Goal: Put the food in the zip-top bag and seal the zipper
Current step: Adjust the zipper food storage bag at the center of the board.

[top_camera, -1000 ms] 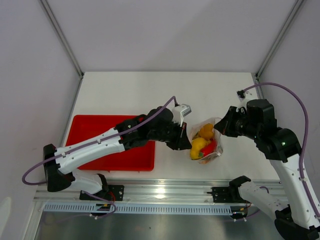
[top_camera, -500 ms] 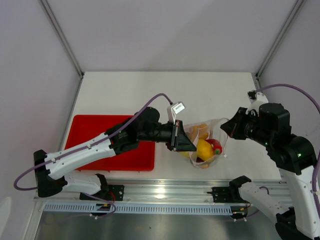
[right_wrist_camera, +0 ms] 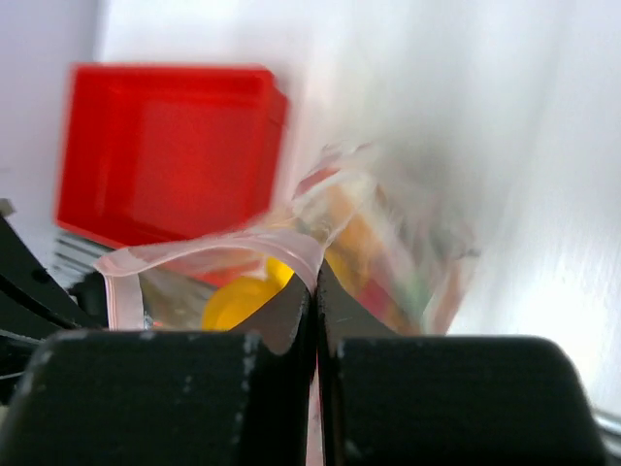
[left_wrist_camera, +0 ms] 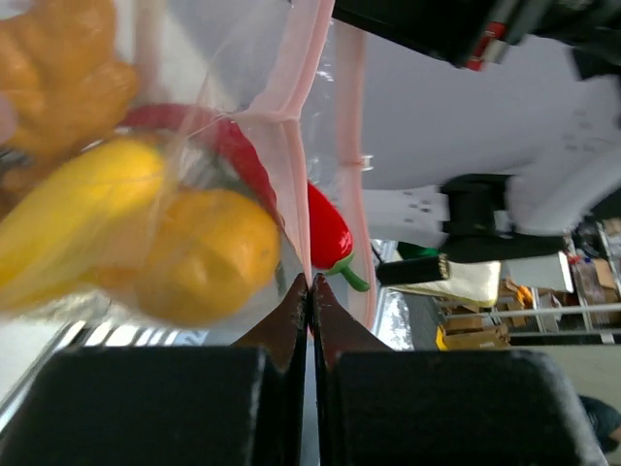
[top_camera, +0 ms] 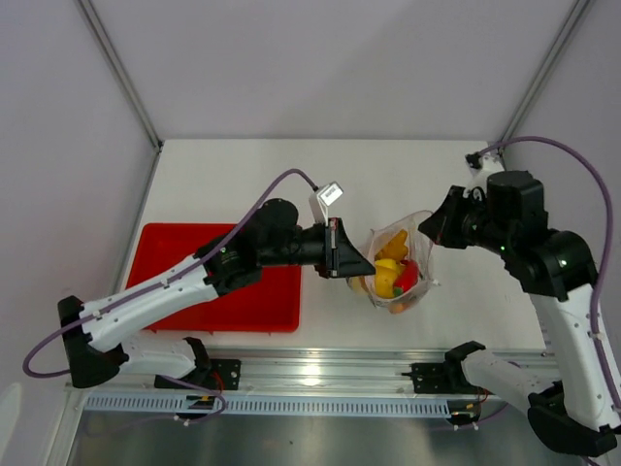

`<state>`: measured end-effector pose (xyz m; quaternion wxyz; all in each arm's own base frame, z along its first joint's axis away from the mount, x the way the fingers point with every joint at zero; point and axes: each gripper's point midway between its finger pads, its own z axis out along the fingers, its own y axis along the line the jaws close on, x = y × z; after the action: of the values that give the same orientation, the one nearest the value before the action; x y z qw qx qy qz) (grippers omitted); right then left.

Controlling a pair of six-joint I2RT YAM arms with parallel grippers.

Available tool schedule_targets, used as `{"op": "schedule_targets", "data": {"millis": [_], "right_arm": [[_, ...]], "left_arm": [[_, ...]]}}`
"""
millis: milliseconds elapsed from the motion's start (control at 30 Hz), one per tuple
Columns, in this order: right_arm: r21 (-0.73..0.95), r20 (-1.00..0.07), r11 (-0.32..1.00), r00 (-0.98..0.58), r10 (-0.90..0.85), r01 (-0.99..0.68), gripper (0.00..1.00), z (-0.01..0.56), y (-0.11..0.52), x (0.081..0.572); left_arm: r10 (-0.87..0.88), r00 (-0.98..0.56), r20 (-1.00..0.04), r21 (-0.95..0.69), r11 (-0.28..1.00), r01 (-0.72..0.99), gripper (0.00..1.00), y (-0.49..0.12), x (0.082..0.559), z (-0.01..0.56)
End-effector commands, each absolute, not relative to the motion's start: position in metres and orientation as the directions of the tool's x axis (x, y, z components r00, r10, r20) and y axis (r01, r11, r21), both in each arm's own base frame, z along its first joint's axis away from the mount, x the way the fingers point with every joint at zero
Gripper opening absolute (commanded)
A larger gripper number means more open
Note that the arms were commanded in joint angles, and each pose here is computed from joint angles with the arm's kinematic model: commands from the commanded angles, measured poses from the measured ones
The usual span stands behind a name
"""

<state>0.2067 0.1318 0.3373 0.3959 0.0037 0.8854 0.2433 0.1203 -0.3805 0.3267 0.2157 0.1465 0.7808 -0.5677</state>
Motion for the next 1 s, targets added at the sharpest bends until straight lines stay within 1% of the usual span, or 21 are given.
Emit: {"op": "schedule_targets", "data": {"millis": [0, 67, 100, 167, 200, 233, 267, 300, 333, 400, 433, 500, 567, 667, 700, 767, 800, 867, 900, 933, 967], "right_arm": [[0.482, -0.771, 0.829, -0.587, 0.248, -0.283, 0.00, 0.395, 0.132, 0.186], [0.526, -0.754, 0.790, -0.603, 0.261, -0.316, 0.00, 0.394, 0.142, 0.182], [0.531, -0.734, 0.791, -0.632, 0.250, -0.304, 0.00, 0.373, 0.144, 0.182], [0.521, -0.712, 0.811, -0.660, 0.239, -0.268, 0.00, 0.347, 0.144, 0.190], [0.510, -0.708, 0.820, -0.667, 0.231, -0.258, 0.00, 0.335, 0.145, 0.195], [0.489, -0.679, 0.843, -0.704, 0.207, -0.224, 0.00, 0.307, 0.144, 0.200], [0.465, -0.679, 0.863, -0.705, 0.205, -0.198, 0.00, 0.298, 0.139, 0.206], [0.455, -0.675, 0.870, -0.710, 0.199, -0.189, 0.00, 0.291, 0.138, 0.208], [0.449, -0.673, 0.874, -0.713, 0.194, -0.186, 0.00, 0.289, 0.138, 0.210], [0.443, -0.691, 0.874, -0.698, 0.190, -0.201, 0.00, 0.298, 0.138, 0.211], [0.444, -0.703, 0.871, -0.684, 0.192, -0.212, 0.00, 0.307, 0.137, 0.210], [0.448, -0.739, 0.860, -0.643, 0.203, -0.243, 0.00, 0.339, 0.136, 0.206], [0.458, -0.768, 0.844, -0.602, 0.218, -0.279, 0.00, 0.372, 0.134, 0.198], [0.498, -0.780, 0.797, -0.579, 0.239, -0.342, 0.00, 0.399, 0.141, 0.184], [0.514, -0.781, 0.781, -0.571, 0.253, -0.356, 0.00, 0.405, 0.143, 0.180], [0.524, -0.786, 0.761, -0.561, 0.259, -0.383, 0.00, 0.405, 0.148, 0.181], [0.525, -0.767, 0.773, -0.592, 0.248, -0.356, 0.00, 0.383, 0.149, 0.185], [0.520, -0.744, 0.791, -0.625, 0.234, -0.323, 0.00, 0.358, 0.151, 0.196], [0.520, -0.726, 0.797, -0.650, 0.224, -0.307, 0.00, 0.345, 0.152, 0.199], [0.513, -0.686, 0.815, -0.700, 0.200, -0.270, 0.00, 0.317, 0.154, 0.205], [0.510, -0.668, 0.822, -0.719, 0.192, -0.255, 0.00, 0.306, 0.155, 0.207]], "left_arm": [[-0.049, -0.808, -0.587, -0.801, 0.180, 0.571, 0.01, -0.371, 0.097, 0.387], [-0.048, -0.825, -0.562, -0.813, 0.216, 0.541, 0.01, -0.371, 0.099, 0.367], [-0.057, -0.833, -0.550, -0.817, 0.243, 0.523, 0.01, -0.369, 0.105, 0.359], [-0.050, -0.870, -0.491, -0.837, 0.304, 0.455, 0.01, -0.367, 0.113, 0.322], [-0.077, -0.867, -0.493, -0.837, 0.314, 0.448, 0.01, -0.366, 0.126, 0.317], [-0.083, -0.881, -0.465, -0.840, 0.355, 0.410, 0.01, -0.363, 0.133, 0.299], [-0.068, -0.896, -0.439, -0.845, 0.371, 0.386, 0.01, -0.361, 0.134, 0.285], [-0.084, -0.898, -0.432, -0.846, 0.382, 0.372, 0.01, -0.360, 0.146, 0.277], [-0.089, -0.904, -0.418, -0.852, 0.383, 0.356, 0.00, -0.359, 0.148, 0.275], [-0.082, -0.901, -0.426, -0.857, 0.356, 0.373, 0.01, -0.360, 0.147, 0.282], [-0.076, -0.889, -0.451, -0.850, 0.341, 0.402, 0.01, -0.361, 0.146, 0.295], [-0.073, -0.866, -0.494, -0.838, 0.306, 0.452, 0.01, -0.363, 0.139, 0.326], [-0.082, -0.825, -0.559, -0.815, 0.234, 0.529, 0.01, -0.363, 0.123, 0.370], [-0.115, -0.799, -0.590, -0.806, 0.139, 0.575, 0.01, -0.360, 0.105, 0.407], [-0.114, -0.801, -0.587, -0.809, 0.127, 0.575, 0.01, -0.361, 0.099, 0.410], [-0.102, -0.831, -0.547, -0.834, 0.149, 0.531, 0.01, -0.364, 0.099, 0.387], [-0.116, -0.862, -0.494, -0.865, 0.160, 0.475, 0.01, -0.365, 0.105, 0.378], [-0.099, -0.912, -0.399, -0.904, 0.212, 0.372, 0.01, -0.366, 0.116, 0.325], [-0.106, -0.920, -0.377, -0.917, 0.180, 0.355, 0.01, -0.372, 0.120, 0.321], [-0.086, -0.947, -0.309, -0.936, 0.206, 0.287, 0.01, -0.372, 0.120, 0.295], [-0.092, -0.951, -0.294, -0.939, 0.215, 0.269, 0.01, -0.373, 0.124, 0.290]]}}
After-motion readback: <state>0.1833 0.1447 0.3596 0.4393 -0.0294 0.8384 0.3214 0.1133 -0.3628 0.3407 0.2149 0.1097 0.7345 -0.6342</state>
